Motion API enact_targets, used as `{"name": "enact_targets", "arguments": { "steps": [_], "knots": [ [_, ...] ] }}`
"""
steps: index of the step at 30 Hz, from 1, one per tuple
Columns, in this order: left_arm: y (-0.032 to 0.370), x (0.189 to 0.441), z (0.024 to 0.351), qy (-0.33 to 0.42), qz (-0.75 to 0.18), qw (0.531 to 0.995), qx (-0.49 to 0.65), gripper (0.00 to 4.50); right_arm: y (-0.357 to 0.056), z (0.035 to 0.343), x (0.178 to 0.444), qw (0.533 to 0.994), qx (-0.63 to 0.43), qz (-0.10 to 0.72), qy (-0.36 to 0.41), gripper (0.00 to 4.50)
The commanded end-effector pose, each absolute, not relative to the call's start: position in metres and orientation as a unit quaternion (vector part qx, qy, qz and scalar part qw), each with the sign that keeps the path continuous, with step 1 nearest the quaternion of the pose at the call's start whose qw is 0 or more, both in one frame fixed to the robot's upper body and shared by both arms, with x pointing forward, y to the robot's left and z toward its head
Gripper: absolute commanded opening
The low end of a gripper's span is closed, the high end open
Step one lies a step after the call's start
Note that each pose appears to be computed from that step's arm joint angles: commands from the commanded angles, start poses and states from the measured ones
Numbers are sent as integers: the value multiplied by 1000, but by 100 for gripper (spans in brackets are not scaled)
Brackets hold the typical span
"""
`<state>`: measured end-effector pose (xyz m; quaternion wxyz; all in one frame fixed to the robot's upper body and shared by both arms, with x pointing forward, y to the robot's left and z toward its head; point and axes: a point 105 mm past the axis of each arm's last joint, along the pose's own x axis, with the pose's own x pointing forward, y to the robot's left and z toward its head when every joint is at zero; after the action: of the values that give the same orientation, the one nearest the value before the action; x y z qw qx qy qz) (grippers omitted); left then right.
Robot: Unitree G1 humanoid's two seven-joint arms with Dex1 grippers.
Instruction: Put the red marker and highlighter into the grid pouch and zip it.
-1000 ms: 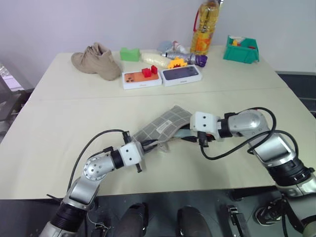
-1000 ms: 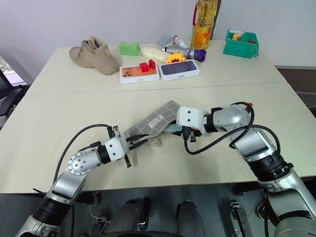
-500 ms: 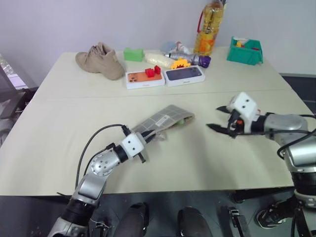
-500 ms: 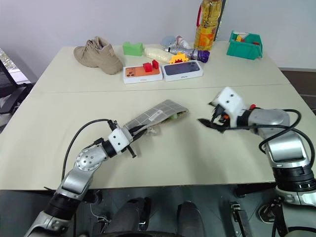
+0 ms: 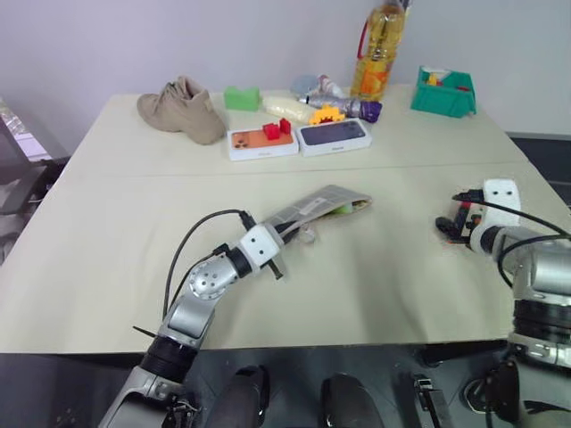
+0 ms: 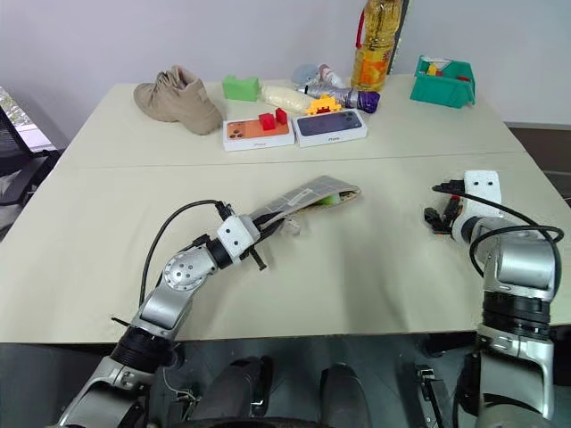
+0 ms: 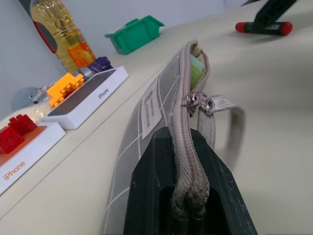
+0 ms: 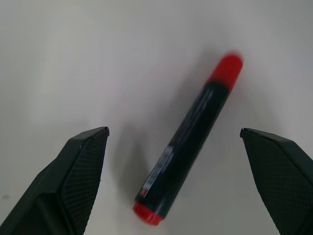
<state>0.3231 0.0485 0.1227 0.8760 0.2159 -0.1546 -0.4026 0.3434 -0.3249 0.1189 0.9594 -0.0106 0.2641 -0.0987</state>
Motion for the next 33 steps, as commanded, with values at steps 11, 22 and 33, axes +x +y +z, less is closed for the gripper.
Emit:
{"name": "enact_targets", "arguments": {
  "steps": [11, 22, 33],
  "knots": [
    [66, 324, 134, -176, -368, 885, 226, 0, -322, 139, 360, 972, 14, -85, 219, 36],
    [96, 336, 138, -169, -336, 893, 247, 0, -192, 192, 342, 872, -382, 302, 40, 36],
    [87, 333, 140, -181, -350, 885, 249, 0, -170, 175, 332, 820, -428, 376, 49, 36]
  ]
}}
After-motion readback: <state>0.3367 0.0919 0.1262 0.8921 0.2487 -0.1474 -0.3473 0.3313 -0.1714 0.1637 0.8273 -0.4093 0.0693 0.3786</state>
